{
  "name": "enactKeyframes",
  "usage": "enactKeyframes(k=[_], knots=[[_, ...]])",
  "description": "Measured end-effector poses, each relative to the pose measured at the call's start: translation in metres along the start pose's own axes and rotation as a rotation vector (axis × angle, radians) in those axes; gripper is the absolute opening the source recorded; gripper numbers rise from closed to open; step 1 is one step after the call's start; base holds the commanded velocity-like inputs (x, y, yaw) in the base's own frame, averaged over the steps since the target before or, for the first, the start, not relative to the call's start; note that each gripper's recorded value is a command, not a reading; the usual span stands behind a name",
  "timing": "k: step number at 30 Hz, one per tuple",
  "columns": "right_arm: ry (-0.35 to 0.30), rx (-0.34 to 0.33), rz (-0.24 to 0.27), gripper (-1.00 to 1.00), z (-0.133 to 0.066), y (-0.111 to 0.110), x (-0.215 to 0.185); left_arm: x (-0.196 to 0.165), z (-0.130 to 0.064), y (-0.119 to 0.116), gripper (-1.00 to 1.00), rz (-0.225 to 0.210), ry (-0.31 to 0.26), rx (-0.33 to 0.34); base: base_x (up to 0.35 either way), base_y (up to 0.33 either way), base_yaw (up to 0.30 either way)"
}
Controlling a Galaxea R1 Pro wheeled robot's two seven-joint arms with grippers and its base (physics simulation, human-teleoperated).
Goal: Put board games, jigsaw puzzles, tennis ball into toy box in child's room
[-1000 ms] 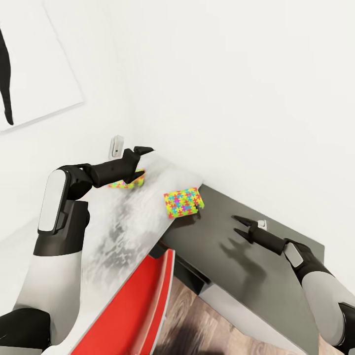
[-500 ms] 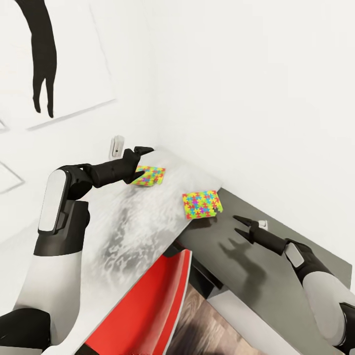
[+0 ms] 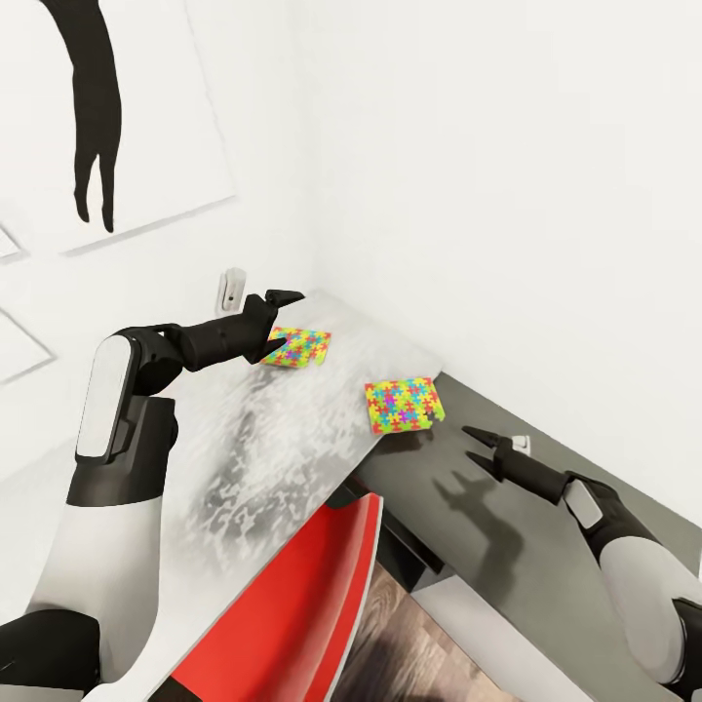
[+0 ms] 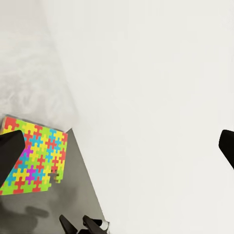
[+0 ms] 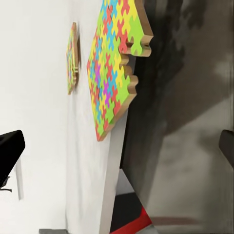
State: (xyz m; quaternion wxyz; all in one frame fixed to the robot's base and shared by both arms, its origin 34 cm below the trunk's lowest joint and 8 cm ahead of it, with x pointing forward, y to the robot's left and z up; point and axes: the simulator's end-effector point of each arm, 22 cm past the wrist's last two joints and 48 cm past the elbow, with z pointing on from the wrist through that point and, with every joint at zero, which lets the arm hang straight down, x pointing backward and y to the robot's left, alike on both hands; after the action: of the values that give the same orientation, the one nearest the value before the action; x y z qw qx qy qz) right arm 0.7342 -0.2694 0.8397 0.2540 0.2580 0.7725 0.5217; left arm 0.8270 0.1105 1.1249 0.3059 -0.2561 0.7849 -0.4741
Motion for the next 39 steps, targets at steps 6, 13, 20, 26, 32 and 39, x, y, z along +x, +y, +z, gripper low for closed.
enactKeyframes(k=[6, 13, 20, 26, 32, 39], knots=[[-0.010, 0.017, -0.010, 1.00, -0.002, -0.004, -0.004, 0.000, 0.000, 0.000, 1.00, 0.000, 0.000, 0.000, 0.000, 0.000, 0.006], [-0.017, 0.029, -0.014, 1.00, -0.004, -0.007, -0.007, 0.000, 0.000, 0.000, 1.00, 0.001, 0.000, 0.000, 0.000, 0.000, 0.002], [-0.020, 0.038, -0.013, 1.00, -0.005, -0.009, -0.008, 0.000, 0.000, 0.000, 1.00, 0.001, 0.001, 0.000, 0.000, 0.000, 0.000], [-0.025, 0.060, -0.015, 1.00, -0.008, -0.014, -0.011, 0.002, 0.001, -0.001, 1.00, 0.003, 0.004, 0.001, 0.000, 0.000, 0.000], [-0.031, 0.078, -0.015, 1.00, -0.011, -0.019, -0.013, 0.003, 0.001, -0.001, 1.00, 0.003, 0.005, 0.001, 0.000, 0.000, 0.000], [-0.058, 0.107, -0.009, 1.00, -0.019, -0.026, -0.023, 0.003, 0.001, -0.001, 1.00, 0.004, 0.005, 0.000, 0.000, 0.000, 0.014]])
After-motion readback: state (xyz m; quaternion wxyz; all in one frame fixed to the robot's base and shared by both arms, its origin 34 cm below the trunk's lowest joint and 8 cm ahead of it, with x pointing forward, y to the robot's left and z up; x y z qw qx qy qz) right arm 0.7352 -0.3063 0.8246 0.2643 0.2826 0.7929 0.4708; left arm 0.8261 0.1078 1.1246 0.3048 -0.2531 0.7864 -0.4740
